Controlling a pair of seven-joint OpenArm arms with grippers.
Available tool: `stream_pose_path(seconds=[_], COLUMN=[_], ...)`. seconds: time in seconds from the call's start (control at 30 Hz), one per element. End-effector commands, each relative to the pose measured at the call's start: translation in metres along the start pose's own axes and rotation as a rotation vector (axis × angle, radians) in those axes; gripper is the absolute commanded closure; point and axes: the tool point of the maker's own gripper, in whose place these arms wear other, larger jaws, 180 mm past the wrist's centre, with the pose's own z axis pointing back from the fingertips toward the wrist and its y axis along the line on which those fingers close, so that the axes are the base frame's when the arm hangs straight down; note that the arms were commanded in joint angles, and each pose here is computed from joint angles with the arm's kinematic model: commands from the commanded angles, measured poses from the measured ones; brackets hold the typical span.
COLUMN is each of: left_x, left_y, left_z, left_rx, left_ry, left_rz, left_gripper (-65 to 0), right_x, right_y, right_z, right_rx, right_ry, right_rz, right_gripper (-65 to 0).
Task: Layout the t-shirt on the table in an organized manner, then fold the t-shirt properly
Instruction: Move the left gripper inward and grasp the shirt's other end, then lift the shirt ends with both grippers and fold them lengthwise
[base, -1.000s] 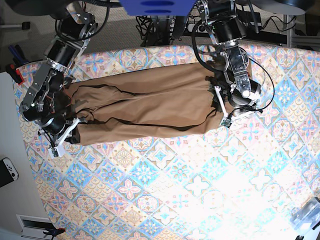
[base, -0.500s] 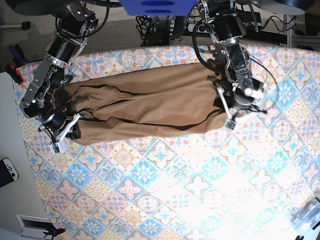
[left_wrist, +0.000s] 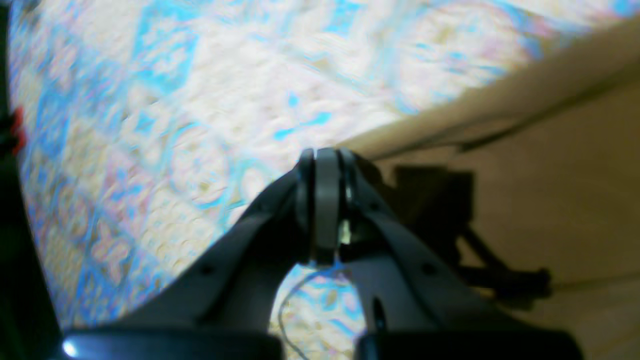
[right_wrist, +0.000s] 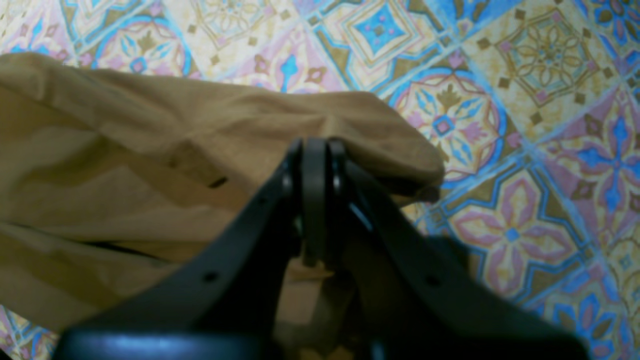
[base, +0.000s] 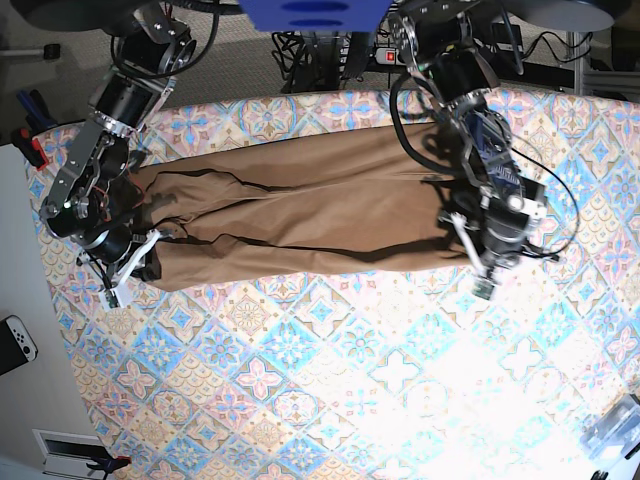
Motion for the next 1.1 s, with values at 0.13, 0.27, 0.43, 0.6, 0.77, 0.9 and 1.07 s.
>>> stream_pose_path(seconds=[0.13, 0.27, 0.43, 0.6, 0.77, 0.9, 1.07], left_x=[0.021, 0.01, -0.009, -0.012, -0.012, -0.018, -0.015], left_y=[0.02, 0.019, 0.018, 0.013, 0.01, 0.007, -0.025], left_z=[0.006, -0.006, -0.02, -0.02, -0.021, -0.021, -0.023], left_rx=[0.052, 0.032, 0.004, -0.003, -0.011, -0.016, -0.079], left_ry=[-0.061, -0.018, 0.042, 0.045, 0.045, 0.059, 0.004], left_rz=[0.009, -0.001, -0.02, -0.029, -0.027, -0.042, -0.176], left_gripper=[0.0, 0.0, 0.0, 0.0, -18.9, -36.1, -37.2], right_x=[0.025, 0.044, 0.066, 0.074, 0.076, 0.075, 0.074], right_y=[-0.006, -0.007, -0.008, 0.011, 0.015, 0.015, 0.015], right_z=[-0.014, -0.024, -0.031, -0.039, -0.04, -0.04, -0.04], right_rx=[0.042, 0.071, 0.093, 0.128, 0.134, 0.133, 0.133], right_ry=[-0.049, -0.069, -0.089, -0.067, -0.067, -0.067, -0.065], right_rz=[-0.042, -0.065, -0.073, -0.002, 0.014, 0.014, 0.014], right_gripper=[0.0, 0.0, 0.0, 0.0, 0.0, 0.0, 0.0])
